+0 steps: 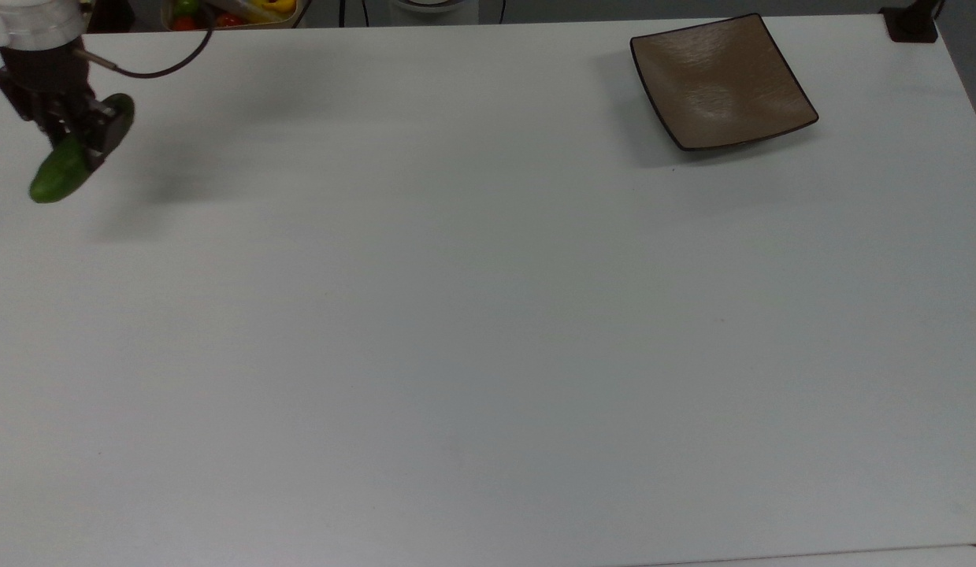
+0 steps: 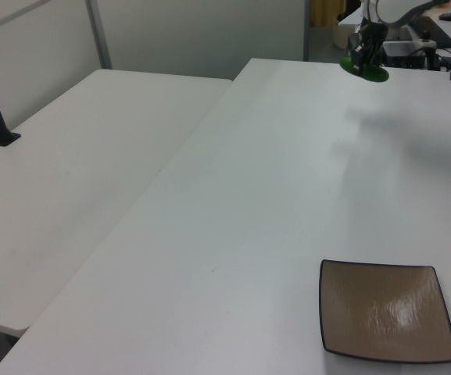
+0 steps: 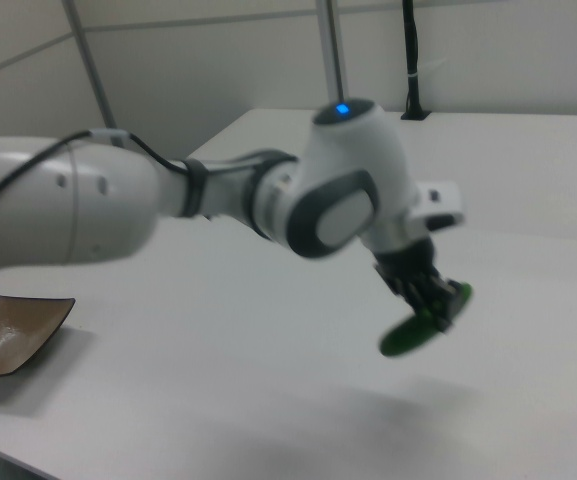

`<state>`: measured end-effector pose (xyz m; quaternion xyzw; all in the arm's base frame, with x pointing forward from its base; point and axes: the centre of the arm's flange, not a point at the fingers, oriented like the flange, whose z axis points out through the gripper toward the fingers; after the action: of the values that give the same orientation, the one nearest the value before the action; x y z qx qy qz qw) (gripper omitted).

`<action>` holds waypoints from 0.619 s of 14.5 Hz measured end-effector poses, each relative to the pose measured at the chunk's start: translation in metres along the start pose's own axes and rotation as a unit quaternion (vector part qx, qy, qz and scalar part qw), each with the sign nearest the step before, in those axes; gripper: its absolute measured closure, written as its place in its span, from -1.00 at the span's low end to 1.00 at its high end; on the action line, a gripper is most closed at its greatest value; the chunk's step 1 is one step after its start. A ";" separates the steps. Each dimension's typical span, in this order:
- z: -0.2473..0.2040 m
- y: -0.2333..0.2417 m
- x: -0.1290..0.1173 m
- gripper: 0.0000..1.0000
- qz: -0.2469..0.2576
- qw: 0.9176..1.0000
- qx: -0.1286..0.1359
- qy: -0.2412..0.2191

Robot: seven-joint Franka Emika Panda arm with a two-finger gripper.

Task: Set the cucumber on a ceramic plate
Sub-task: 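Lift the cucumber and carry it toward the brown square plate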

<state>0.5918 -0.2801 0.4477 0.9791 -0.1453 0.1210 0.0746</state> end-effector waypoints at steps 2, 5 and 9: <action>-0.022 -0.033 -0.001 0.16 0.002 1.000 0.016 -0.012; -0.053 -0.095 -0.008 0.16 -0.004 0.998 0.044 -0.039; -0.095 -0.174 -0.026 0.16 -0.026 0.993 0.096 -0.070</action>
<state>0.6001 -0.0915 0.5134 0.9913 -0.1123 0.0639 -0.0264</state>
